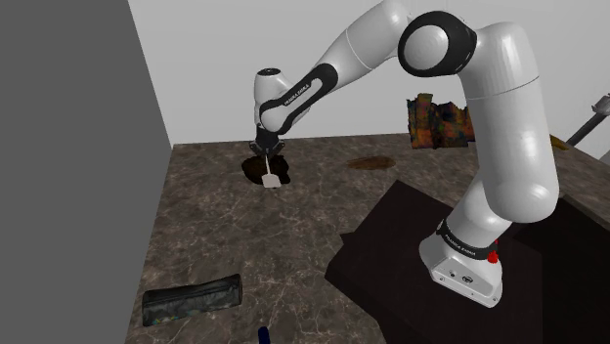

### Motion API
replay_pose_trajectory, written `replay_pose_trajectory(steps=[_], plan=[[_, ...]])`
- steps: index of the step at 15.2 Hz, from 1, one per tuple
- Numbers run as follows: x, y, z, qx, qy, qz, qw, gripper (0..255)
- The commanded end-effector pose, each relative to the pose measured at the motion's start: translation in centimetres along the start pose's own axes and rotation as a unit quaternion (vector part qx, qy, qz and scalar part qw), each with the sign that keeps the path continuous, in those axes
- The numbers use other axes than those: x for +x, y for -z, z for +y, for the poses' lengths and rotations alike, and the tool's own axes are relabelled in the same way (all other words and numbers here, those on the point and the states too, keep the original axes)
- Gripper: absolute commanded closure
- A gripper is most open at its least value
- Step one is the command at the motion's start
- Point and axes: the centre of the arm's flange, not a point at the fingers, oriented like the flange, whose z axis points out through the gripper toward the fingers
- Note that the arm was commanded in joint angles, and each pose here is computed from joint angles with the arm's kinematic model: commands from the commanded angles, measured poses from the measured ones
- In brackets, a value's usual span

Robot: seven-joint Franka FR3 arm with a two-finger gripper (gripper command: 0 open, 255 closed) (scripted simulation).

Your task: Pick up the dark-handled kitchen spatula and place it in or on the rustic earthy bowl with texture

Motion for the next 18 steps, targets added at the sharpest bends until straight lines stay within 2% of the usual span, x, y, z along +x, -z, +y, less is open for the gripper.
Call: replay_pose_trajectory(steps=[1,3,4,9,13,18], plan=[[0.0,0.0,0.0,0.000,0.000,0.000,1.0000,255],[0.0,0.0,0.0,0.000,0.000,0.000,1.0000,255],[0.0,0.0,0.0,0.000,0.000,0.000,1.0000,0],[0.0,0.0,0.0,0.000,0.000,0.000,1.0000,0],[0.0,5.0,0.0,0.000,0.000,0.000,1.0000,0],[0.0,5.0,0.0,0.000,0.000,0.000,1.0000,0]])
